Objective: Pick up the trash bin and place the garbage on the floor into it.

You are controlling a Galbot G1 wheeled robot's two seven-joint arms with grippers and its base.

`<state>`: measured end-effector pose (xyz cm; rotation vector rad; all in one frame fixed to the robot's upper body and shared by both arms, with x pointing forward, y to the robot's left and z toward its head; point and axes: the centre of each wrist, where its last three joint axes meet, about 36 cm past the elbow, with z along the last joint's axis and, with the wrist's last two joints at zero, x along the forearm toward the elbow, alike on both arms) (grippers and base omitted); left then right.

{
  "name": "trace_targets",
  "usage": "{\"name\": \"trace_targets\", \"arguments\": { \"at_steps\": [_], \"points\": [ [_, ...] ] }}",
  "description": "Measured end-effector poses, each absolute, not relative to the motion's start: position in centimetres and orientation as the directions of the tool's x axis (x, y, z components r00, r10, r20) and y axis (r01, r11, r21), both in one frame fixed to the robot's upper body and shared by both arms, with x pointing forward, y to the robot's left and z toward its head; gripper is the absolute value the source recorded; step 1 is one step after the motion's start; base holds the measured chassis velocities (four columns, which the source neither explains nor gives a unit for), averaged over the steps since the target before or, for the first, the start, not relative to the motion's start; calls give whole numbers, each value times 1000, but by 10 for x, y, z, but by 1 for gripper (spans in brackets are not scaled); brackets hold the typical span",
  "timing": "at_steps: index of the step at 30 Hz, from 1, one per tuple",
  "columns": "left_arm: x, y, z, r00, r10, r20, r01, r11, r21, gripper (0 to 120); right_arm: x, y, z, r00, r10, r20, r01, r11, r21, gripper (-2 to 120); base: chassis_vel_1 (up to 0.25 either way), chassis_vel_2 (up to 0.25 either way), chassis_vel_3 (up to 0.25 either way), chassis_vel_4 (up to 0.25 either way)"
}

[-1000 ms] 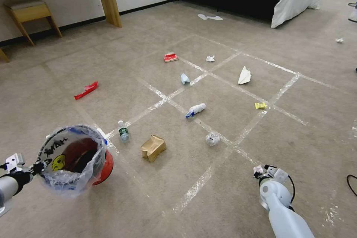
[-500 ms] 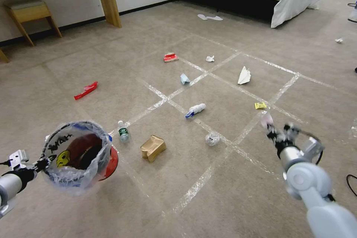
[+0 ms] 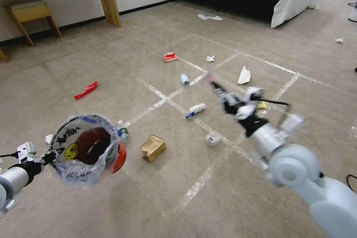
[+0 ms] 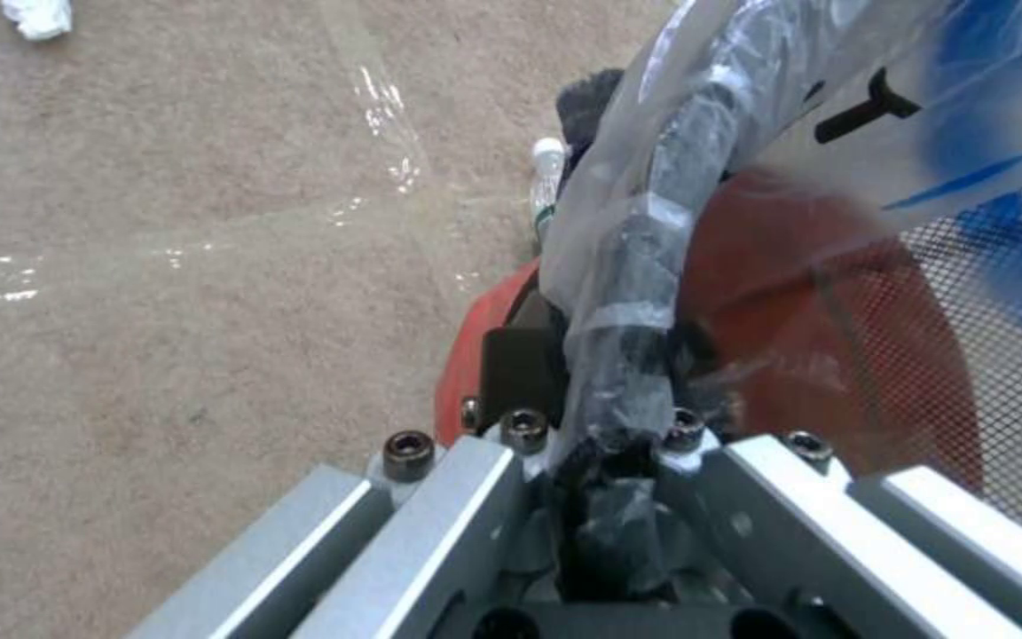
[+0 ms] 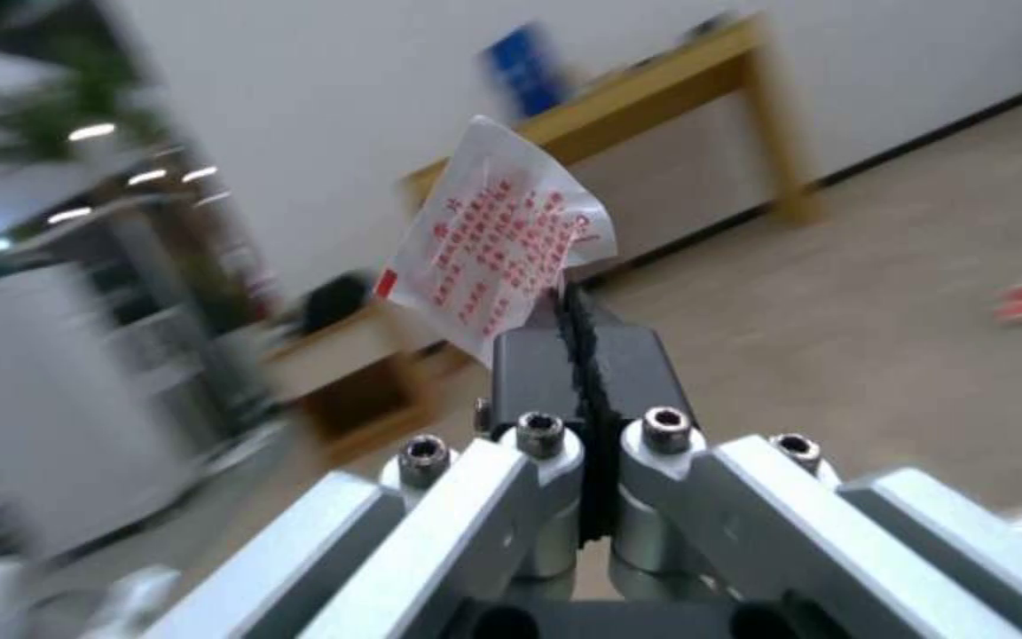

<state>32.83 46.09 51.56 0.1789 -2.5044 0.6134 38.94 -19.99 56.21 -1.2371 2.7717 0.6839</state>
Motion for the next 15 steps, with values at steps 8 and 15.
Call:
{"name": "trace_targets", "arguments": {
  "at_steps": [8, 15],
  "points": [
    [331, 457, 516, -840, 6, 542, -243, 889, -387, 0, 400, -93, 577, -437, -898, -53, -844, 389, 368, 0, 0, 0, 0, 0],
    [331, 456, 516, -842, 6, 539, -245, 887, -392, 0, 416, -34, 570, -394, -916, 74, -852, 394, 346, 0, 0, 0, 0, 0]
  ]
}}
